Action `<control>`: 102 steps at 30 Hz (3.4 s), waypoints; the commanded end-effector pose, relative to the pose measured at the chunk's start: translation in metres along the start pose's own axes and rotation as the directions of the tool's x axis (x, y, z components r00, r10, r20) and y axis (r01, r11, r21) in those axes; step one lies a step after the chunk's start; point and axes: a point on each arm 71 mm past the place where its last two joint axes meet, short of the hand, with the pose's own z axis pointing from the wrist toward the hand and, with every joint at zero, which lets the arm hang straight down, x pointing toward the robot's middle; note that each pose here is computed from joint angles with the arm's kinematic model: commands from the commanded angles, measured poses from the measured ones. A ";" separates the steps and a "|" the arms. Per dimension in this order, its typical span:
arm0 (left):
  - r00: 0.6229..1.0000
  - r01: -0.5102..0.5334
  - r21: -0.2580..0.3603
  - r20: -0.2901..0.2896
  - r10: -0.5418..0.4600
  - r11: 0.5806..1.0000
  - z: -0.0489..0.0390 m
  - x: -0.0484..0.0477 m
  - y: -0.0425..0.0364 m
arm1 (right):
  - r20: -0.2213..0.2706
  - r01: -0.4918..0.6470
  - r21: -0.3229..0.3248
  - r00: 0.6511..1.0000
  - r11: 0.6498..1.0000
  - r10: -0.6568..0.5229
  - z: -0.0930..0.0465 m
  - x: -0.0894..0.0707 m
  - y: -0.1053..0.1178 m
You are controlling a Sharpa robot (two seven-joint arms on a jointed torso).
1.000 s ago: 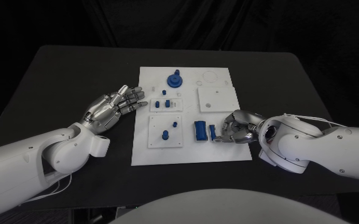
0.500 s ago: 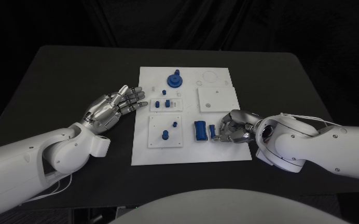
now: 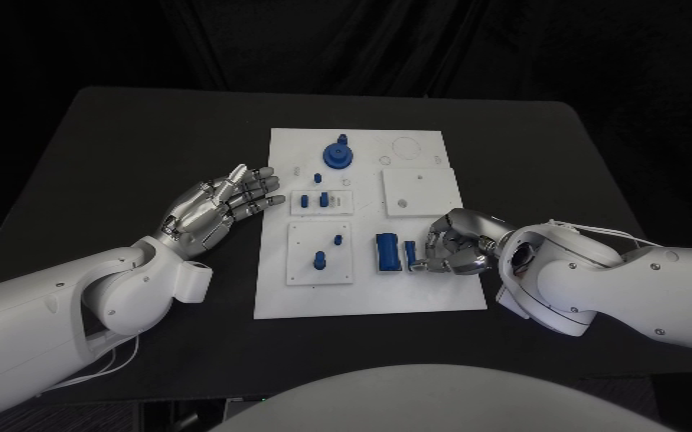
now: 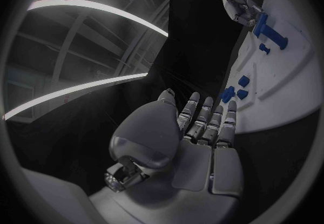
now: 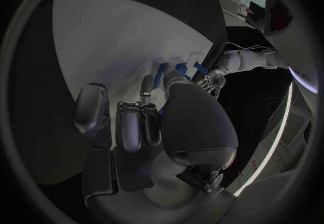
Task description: Assemble the parts on the task board
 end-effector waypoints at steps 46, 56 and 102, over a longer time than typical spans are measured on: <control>0.980 -0.193 0.343 0.119 0.162 0.919 0.0300 0.0097 -0.0468 | -0.070 -0.629 -0.506 0.712 0.590 0.698 0.049 -0.069 0.008; 0.975 -0.182 0.123 0.148 0.163 0.976 0.0356 0.0054 -0.0315 | -0.024 -0.619 -0.485 0.715 0.617 0.699 0.057 -0.067 0.012; 0.749 -0.339 -0.017 0.600 0.281 0.941 0.0566 0.0224 -0.0332 | 0.197 -0.747 -0.436 0.465 0.502 0.863 0.108 -0.058 0.077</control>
